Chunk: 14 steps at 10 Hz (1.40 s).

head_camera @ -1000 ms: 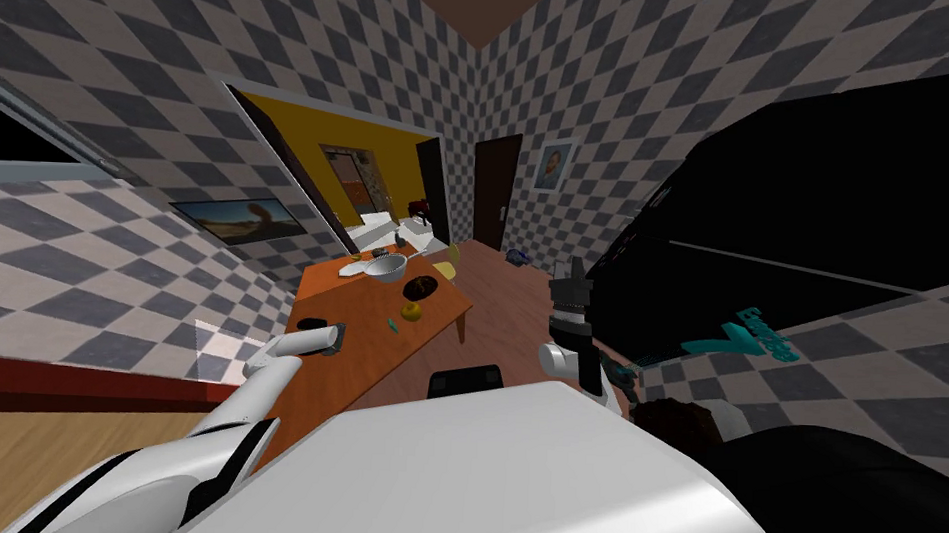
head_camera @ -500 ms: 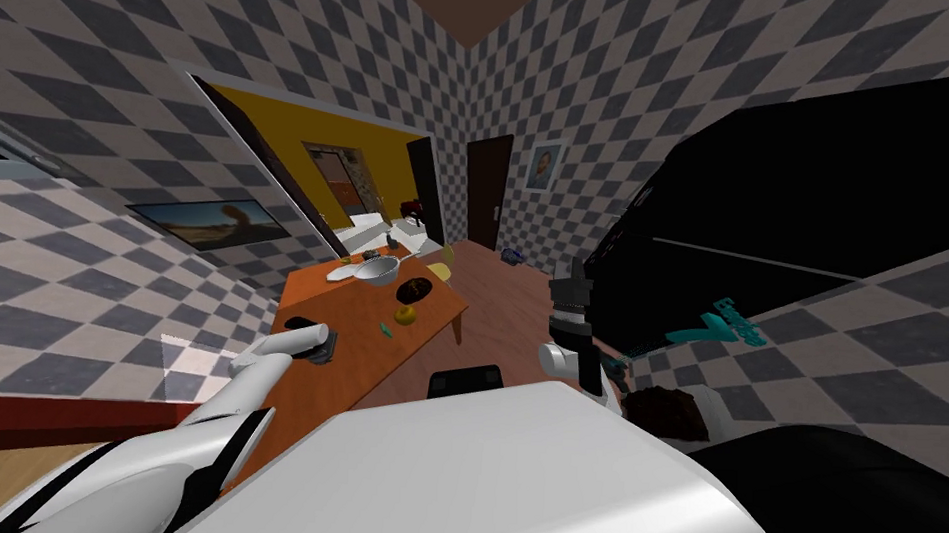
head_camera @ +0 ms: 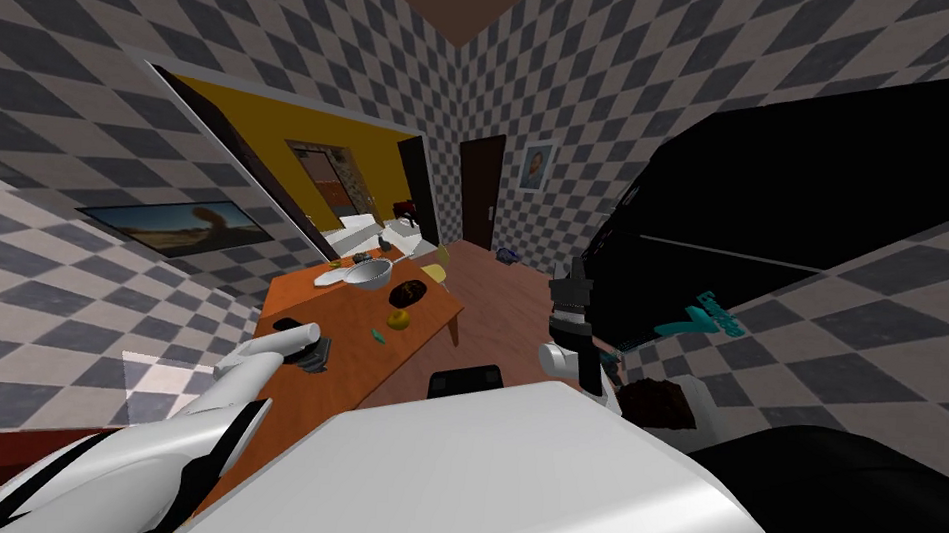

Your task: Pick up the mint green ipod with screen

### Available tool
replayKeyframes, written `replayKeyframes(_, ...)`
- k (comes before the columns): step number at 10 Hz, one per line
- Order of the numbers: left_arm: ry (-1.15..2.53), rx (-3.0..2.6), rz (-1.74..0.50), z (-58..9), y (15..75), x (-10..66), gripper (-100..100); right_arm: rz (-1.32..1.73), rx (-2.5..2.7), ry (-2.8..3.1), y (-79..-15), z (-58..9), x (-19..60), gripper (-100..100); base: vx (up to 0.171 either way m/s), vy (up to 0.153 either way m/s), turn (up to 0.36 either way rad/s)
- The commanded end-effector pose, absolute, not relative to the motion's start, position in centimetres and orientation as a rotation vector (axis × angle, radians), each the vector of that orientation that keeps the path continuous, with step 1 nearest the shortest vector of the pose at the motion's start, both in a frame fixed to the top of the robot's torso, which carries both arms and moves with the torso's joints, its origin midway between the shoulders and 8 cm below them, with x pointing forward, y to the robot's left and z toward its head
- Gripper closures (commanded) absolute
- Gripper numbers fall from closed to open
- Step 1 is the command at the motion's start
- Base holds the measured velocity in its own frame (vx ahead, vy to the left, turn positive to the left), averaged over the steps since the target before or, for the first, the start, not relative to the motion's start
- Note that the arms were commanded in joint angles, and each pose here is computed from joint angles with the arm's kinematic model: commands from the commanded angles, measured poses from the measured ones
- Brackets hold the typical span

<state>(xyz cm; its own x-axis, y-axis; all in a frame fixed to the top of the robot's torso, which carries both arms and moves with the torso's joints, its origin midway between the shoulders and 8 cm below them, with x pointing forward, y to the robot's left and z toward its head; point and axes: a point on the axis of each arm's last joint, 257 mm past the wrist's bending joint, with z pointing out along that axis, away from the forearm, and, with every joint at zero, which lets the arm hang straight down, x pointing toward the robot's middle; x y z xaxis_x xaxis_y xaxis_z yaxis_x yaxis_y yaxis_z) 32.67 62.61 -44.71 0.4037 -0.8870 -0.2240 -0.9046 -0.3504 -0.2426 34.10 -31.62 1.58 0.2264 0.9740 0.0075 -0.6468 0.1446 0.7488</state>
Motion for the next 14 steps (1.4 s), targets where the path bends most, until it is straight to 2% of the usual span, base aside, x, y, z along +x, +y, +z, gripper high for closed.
replayKeyframes(1,1.549,-2.357,0.085,-45.0,62.7,32.2,-100,1.260,0.717,0.560,-31.6,1.6,34.1,0,0.014,-0.008,0.008)
replayKeyframes(5,1.517,-2.523,0.086,-45.3,61.8,29.9,-100,1.260,0.717,0.560,-31.6,1.6,34.1,0,0.032,-0.031,-0.091)
replayKeyframes(14,1.496,-2.745,0.005,-46.1,57.9,28.2,-100,1.259,0.717,0.560,-31.6,1.6,34.1,0,0.069,-0.055,-0.067)
